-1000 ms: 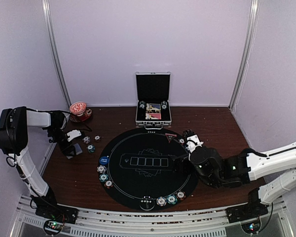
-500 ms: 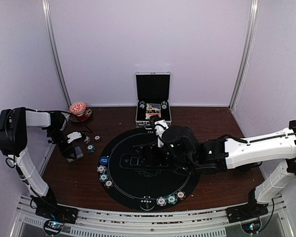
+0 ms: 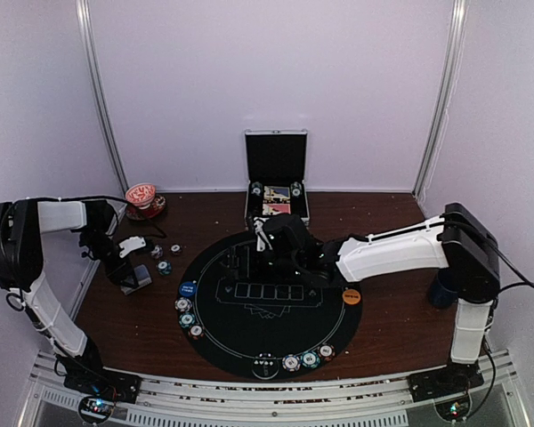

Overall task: Distribute texas hold em gaming equipment
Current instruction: Pick up the face-down deck piles from the center of the board, then pass from the left arm to the right

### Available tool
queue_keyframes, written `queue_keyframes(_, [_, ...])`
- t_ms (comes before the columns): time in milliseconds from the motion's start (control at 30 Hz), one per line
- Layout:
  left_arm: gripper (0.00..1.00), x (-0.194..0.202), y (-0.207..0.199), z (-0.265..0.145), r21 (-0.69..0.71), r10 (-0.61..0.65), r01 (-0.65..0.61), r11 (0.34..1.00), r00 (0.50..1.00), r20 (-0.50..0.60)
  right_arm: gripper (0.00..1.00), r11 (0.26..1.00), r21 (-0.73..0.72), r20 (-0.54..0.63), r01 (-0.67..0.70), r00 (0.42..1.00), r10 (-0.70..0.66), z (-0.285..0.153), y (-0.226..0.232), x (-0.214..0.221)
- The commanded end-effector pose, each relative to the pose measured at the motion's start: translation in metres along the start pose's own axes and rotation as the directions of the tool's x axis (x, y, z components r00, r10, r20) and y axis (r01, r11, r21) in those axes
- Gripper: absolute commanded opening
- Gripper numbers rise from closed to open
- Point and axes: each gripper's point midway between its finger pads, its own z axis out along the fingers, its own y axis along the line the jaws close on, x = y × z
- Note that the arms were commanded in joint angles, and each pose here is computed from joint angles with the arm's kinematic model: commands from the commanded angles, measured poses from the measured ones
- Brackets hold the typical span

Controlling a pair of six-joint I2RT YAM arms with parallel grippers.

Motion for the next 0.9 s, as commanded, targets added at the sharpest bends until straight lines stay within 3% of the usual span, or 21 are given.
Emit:
queue_keyframes(0, [0.45,-0.013,-0.013,-0.013,0.026,0.028,-0.03,0.999,0.997,0.066,0.98,0.982,-0.17,-0.031,-0.078,0.997,0.074,0.018,0.039,-0.012])
queue_keyframes(467, [0.48,-0.056,-0.055,-0.042,0.023,0.123,-0.129,0.991,0.977,0.175,0.92,0.931,-0.299,-0.1,-0.209,0.977,0.187,0.08,0.045,-0.019])
queue_keyframes(867, [0.48,-0.095,-0.108,-0.047,0.038,0.224,-0.237,0.971,0.952,0.211,0.85,0.867,-0.397,-0.194,-0.301,0.951,0.242,0.096,0.053,-0.001])
